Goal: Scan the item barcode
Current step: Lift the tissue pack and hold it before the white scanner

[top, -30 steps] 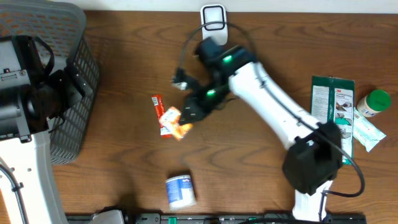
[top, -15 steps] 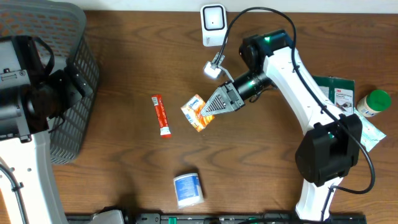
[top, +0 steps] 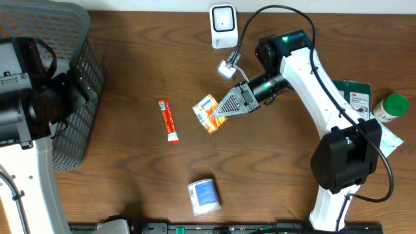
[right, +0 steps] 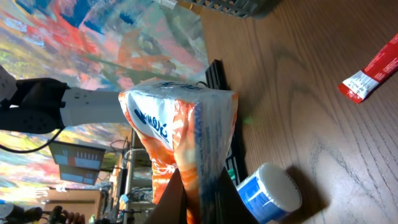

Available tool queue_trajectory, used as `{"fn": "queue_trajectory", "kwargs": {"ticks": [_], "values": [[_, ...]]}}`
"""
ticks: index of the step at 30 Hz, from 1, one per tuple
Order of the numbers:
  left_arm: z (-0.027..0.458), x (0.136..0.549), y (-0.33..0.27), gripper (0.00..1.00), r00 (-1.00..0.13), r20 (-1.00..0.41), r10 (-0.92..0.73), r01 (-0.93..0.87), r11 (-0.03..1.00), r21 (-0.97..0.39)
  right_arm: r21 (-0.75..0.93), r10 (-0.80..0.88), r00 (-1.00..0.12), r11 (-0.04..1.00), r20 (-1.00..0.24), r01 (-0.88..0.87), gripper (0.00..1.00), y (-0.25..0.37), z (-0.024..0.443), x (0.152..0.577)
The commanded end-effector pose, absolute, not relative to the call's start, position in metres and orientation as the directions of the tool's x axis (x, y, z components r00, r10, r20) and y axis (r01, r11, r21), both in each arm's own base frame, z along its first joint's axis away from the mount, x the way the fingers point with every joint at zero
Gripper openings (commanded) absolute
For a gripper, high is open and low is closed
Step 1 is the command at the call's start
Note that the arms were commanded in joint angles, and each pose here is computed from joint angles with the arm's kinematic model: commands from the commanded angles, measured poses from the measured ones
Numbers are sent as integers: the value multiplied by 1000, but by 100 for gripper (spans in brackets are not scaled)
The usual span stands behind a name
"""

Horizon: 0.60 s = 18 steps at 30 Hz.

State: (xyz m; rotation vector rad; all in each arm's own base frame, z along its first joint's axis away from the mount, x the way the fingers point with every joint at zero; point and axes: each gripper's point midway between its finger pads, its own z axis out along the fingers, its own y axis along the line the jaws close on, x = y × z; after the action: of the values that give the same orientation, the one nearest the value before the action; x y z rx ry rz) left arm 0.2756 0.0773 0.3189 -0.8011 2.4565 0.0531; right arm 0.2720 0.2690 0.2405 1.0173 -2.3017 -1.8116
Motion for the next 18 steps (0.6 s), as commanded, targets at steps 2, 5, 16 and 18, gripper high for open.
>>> {"fn": "queue_trajectory", "kwargs": {"ticks": [2,5,16,18], "values": [[318,275,79,98,-674,-512,-533,-557,822,-121,879,-494,-786,82,-373,-469,1,268,243,275],[318,275,79,98,-674,-512,-533,-557,822,-121,873,-499,-781,93,-376,-479,1,266,240,277],[318,275,79,98,-674,-512,-533,-557,822,-121,438,-208,-976,873,-66,-215,1,188,145,373],[318,275,79,98,-674,-512,-533,-557,822,-121,319,-171,-980,927,-102,-195,1,174,147,386]]}}
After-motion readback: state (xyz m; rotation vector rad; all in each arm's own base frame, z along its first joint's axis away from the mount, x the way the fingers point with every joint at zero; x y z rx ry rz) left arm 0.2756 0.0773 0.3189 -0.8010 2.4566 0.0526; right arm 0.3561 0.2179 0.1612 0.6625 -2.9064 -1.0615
